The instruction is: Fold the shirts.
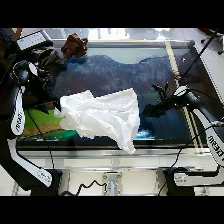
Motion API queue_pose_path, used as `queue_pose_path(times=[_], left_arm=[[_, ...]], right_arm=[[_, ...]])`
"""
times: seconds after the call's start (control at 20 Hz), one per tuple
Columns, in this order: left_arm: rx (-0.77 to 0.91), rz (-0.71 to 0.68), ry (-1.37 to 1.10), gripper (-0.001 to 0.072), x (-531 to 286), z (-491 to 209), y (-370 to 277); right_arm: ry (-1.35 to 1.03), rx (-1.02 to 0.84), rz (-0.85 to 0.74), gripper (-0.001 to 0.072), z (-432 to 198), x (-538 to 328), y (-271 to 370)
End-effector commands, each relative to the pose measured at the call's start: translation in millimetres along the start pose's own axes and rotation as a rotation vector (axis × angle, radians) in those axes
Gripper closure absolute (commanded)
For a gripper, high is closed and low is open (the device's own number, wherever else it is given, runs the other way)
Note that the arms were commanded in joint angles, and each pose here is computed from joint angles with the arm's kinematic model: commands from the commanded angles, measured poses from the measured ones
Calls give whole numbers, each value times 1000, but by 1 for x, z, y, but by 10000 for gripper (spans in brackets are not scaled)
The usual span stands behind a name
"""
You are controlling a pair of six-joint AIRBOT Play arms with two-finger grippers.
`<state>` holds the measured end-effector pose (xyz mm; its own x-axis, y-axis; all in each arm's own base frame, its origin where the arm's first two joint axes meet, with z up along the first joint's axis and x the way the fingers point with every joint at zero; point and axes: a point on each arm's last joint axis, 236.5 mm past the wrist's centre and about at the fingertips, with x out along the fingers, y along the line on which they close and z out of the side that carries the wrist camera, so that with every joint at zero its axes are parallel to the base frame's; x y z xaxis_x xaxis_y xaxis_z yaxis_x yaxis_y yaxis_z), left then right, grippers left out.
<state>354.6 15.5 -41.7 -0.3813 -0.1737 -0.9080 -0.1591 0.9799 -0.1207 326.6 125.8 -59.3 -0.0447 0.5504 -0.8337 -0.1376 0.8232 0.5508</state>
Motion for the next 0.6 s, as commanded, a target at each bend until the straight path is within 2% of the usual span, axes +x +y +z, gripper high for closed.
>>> queue_pose_path(times=[0.0,0.15,0.25,0.35,0.45,0.55], left_arm=[[-8,-13,65,10,18,-11,3],[-21,-22,54,10,15,-11,6],[-14,-67,33,10,15,-6,-3],[25,-187,-9,10,11,3,-32],[49,-313,-63,10,3,15,-61],[53,-377,-103,10,-3,23,-76]], right_arm=[[71,18,59,328,-25,15,8],[92,37,80,328,-35,23,8],[74,47,157,328,-35,27,23],[48,45,219,328,-31,32,39],[55,16,206,328,-33,40,46],[63,-24,183,328,-34,50,54]])
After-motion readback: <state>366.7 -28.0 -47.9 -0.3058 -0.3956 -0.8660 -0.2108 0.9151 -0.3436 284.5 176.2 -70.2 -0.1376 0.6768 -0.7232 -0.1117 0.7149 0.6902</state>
